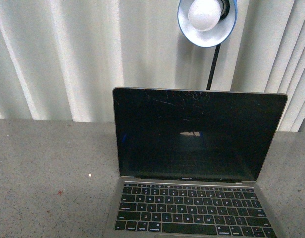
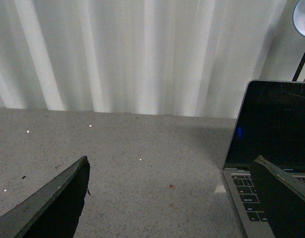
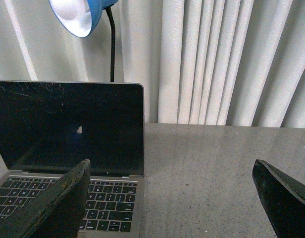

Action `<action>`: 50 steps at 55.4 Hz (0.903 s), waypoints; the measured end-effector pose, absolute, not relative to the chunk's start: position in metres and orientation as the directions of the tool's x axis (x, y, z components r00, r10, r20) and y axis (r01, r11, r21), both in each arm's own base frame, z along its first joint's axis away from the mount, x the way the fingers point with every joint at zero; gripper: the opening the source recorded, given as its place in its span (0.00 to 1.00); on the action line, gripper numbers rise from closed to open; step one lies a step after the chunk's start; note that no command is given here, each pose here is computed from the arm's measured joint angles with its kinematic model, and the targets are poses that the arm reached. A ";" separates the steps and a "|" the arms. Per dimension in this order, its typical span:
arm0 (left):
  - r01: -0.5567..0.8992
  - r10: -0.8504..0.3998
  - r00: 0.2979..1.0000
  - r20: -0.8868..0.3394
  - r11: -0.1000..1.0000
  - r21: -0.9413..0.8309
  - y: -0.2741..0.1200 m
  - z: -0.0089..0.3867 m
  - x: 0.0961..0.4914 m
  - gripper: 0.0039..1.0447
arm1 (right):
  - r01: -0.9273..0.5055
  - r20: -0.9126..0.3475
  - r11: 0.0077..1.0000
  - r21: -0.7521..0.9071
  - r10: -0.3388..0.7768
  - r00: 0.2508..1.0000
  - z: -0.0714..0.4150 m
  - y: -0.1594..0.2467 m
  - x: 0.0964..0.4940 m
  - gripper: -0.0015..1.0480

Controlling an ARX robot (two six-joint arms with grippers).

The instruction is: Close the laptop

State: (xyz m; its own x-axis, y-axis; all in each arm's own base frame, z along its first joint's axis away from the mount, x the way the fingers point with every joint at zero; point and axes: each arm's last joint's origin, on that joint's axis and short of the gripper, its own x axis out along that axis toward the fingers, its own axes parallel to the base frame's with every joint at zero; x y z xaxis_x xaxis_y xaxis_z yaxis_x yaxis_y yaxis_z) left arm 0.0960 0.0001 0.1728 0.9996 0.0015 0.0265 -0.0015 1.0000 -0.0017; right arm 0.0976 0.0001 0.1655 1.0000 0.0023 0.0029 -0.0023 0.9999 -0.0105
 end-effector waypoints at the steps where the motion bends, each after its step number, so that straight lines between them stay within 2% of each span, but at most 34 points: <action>1: -0.001 0.002 1.000 0.027 1.000 -0.002 0.000 0.173 0.096 0.94 | -0.002 0.003 1.000 -0.010 0.002 1.000 0.165 0.000 0.098 0.93; 50: -0.001 0.002 1.000 0.027 1.000 -0.002 0.000 0.173 0.096 0.94 | -0.002 0.003 1.000 -0.010 0.002 1.000 0.165 0.000 0.098 0.93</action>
